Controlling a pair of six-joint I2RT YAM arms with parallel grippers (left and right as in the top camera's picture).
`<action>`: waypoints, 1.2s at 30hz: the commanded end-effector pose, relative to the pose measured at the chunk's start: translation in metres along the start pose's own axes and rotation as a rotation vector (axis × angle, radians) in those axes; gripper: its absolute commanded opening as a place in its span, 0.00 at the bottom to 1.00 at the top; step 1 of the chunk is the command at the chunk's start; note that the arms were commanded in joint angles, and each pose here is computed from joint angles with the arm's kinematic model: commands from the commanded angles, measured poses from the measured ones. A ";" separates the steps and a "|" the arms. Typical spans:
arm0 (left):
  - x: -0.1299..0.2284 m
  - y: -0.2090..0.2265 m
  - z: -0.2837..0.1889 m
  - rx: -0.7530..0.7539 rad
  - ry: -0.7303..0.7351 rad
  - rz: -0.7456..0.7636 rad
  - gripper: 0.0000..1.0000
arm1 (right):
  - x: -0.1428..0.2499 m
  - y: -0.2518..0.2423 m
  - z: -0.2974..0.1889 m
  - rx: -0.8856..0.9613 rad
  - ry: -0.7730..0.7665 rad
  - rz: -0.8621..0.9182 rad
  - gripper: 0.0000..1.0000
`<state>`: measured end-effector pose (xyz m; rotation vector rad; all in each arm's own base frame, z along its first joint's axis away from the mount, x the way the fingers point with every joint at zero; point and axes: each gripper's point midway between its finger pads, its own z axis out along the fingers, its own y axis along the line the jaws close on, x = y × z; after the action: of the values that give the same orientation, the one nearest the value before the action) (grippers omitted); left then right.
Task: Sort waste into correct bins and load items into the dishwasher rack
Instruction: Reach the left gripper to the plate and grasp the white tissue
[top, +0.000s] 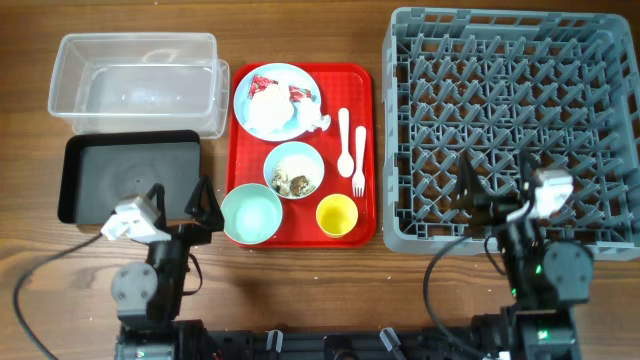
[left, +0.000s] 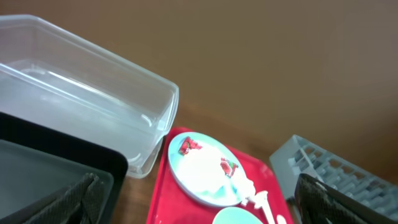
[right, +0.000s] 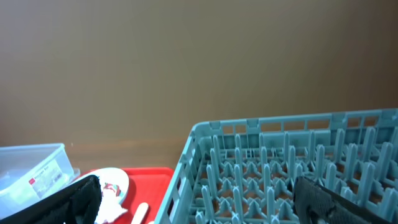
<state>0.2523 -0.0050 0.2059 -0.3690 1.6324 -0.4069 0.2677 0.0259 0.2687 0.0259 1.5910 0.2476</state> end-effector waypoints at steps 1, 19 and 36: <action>-0.032 -0.019 0.006 0.002 0.041 0.078 1.00 | -0.026 0.000 0.016 0.016 0.039 -0.012 1.00; -0.076 -0.088 0.104 -0.086 0.722 0.116 1.00 | -0.044 0.016 0.060 -0.021 0.458 0.065 1.00; 0.096 -0.097 0.220 -0.127 1.198 0.139 1.00 | 0.001 0.010 0.076 0.006 0.717 0.127 1.00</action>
<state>0.4520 -0.1246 0.1657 -0.1072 2.8251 -0.3574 0.3390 0.0446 0.2637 0.0550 2.3077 0.3585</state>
